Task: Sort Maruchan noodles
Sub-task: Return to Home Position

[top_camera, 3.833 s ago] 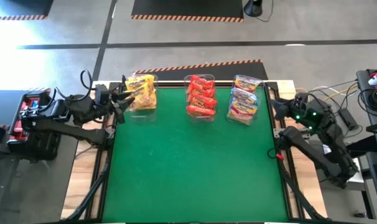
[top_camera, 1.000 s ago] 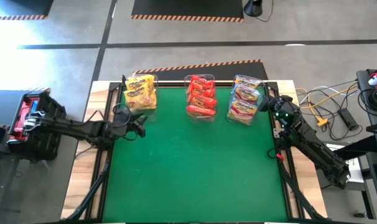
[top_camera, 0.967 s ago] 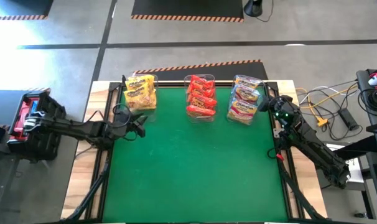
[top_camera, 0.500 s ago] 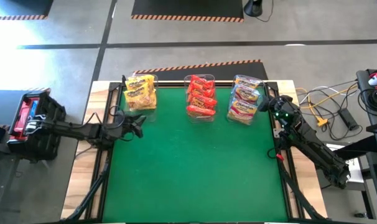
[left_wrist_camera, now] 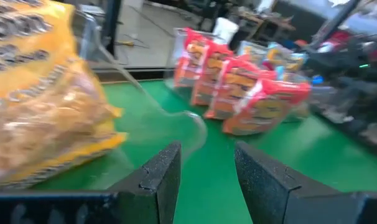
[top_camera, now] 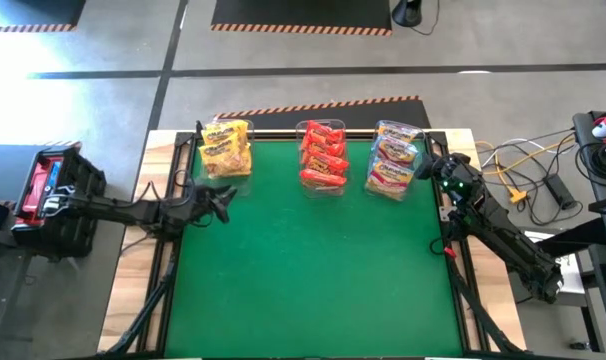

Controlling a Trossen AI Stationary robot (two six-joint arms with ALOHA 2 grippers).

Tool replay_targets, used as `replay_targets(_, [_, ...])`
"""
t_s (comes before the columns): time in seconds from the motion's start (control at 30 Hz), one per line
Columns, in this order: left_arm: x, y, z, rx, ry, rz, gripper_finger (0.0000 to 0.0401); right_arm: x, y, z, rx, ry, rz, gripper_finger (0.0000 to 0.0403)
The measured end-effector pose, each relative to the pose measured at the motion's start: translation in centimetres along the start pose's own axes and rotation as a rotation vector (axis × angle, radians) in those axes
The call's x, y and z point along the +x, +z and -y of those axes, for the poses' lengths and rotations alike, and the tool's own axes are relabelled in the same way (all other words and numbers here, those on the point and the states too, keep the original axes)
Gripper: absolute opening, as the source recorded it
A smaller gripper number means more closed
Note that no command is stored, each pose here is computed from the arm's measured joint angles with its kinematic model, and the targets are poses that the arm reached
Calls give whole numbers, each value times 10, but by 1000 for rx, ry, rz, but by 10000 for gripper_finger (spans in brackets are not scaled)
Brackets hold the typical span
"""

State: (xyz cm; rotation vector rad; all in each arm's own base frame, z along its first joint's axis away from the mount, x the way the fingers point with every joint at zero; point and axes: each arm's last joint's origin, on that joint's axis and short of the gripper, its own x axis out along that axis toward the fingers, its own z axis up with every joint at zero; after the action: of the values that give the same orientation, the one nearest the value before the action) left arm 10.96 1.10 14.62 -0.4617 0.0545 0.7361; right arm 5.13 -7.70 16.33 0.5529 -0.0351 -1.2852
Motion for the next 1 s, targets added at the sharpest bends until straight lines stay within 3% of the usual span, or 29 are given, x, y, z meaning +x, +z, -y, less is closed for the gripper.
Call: replay_targets(1.0, [0, 0, 1, 42, -24, -2, 134, 0, 0, 0, 0, 0, 1, 208])
